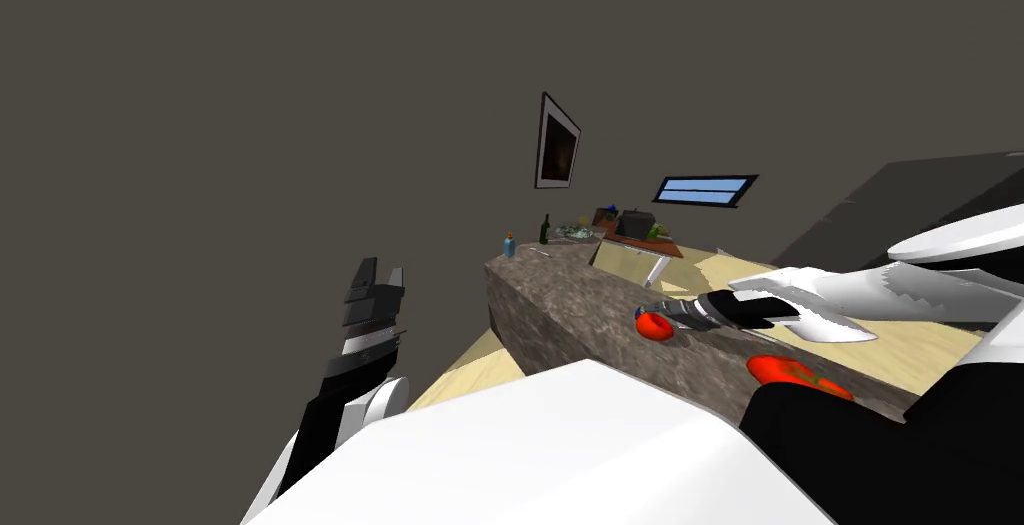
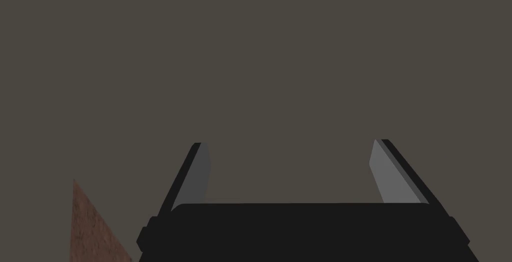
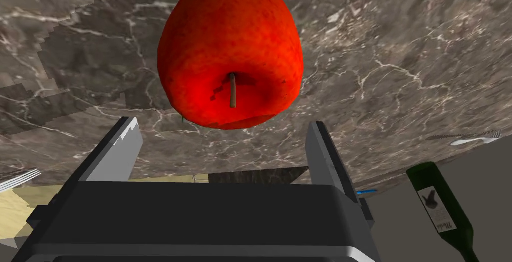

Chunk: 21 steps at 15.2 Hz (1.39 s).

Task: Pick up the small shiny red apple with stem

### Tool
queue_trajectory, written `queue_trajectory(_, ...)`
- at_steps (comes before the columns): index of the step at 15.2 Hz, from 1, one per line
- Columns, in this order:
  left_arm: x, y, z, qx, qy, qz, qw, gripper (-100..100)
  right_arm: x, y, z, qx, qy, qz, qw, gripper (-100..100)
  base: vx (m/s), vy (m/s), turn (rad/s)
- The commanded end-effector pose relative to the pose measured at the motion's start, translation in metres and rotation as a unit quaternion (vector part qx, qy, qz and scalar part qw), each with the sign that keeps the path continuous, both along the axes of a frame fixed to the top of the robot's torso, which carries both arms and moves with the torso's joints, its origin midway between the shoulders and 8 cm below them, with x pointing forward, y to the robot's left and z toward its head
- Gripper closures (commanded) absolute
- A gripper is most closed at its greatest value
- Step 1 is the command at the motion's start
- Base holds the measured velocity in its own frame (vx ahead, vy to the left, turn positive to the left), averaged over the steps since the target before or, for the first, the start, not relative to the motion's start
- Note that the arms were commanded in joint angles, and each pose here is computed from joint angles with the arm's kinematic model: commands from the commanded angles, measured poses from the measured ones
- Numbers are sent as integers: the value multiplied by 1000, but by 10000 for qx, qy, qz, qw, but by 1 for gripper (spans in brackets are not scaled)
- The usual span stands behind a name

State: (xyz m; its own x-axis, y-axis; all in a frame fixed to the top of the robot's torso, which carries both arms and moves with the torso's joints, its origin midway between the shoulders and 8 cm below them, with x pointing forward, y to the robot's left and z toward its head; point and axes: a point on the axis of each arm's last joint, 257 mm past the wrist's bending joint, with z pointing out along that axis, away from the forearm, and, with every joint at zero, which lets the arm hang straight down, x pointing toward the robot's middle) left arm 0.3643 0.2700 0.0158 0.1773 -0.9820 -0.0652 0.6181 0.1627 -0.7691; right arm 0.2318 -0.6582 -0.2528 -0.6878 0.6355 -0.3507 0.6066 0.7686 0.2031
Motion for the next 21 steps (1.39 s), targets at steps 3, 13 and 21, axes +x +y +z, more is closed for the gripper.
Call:
queue_trajectory(3,0,0,0,0,0,0,10000,0,-23,-5,-8,-43,402,-144,9991,-100,-2,-21,151)
queue_trajectory(13,0,0,0,0,0,0,10000,0,-63,-6,-26,-6,733,-323,9968,-100,4,-10,88)
queue_trajectory(21,0,0,0,0,0,0,10000,0,-81,-9,-36,-3,711,-398,9967,100,15,3,34)
